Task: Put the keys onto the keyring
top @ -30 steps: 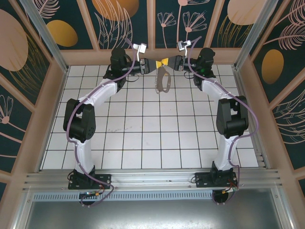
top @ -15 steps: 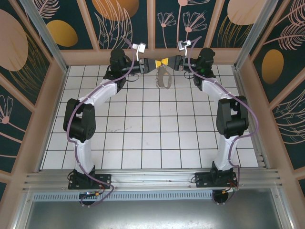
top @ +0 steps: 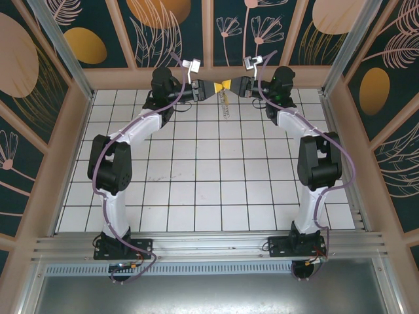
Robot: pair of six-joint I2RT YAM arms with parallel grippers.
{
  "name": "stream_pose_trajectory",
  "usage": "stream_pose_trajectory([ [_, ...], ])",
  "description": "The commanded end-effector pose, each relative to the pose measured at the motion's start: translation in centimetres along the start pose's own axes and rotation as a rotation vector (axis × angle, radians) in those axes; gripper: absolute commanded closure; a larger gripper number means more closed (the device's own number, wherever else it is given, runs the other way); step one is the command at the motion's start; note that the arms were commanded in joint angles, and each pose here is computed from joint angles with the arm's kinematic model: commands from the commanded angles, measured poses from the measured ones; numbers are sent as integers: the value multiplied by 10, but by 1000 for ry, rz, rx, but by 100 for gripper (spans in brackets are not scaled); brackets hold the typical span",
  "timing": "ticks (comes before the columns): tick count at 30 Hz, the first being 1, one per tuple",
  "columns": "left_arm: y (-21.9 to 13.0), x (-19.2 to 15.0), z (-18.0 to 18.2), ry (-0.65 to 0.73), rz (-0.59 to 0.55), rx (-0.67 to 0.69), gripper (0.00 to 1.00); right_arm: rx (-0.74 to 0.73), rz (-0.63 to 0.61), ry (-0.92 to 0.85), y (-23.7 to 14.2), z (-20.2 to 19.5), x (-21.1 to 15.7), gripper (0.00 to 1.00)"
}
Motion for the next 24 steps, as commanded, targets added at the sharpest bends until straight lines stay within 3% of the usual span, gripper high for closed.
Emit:
stream_pose_trajectory([
  [1, 3, 4, -3, 43, 1, -24, 78, 22, -27, -105, 0, 32, 8, 100],
  [12, 7, 2, -6, 50, 4, -37, 100, 21, -31, -105, 1, 32, 7, 100],
  [24, 1, 4, -22, 71, -67, -75, 100, 7, -61, -121, -2, 42, 8, 100],
])
Point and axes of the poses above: each hand's point on the last joint's axis, 136 mm out from that joint toward the fingers, its own y axis out along the fingers, its own z axis along the line the jaws close on, x = y × z, the point moved 7 cm from there along -y, back along the fingers, and after that the axes turned 4 degrees about y, right-handed, at the moved point
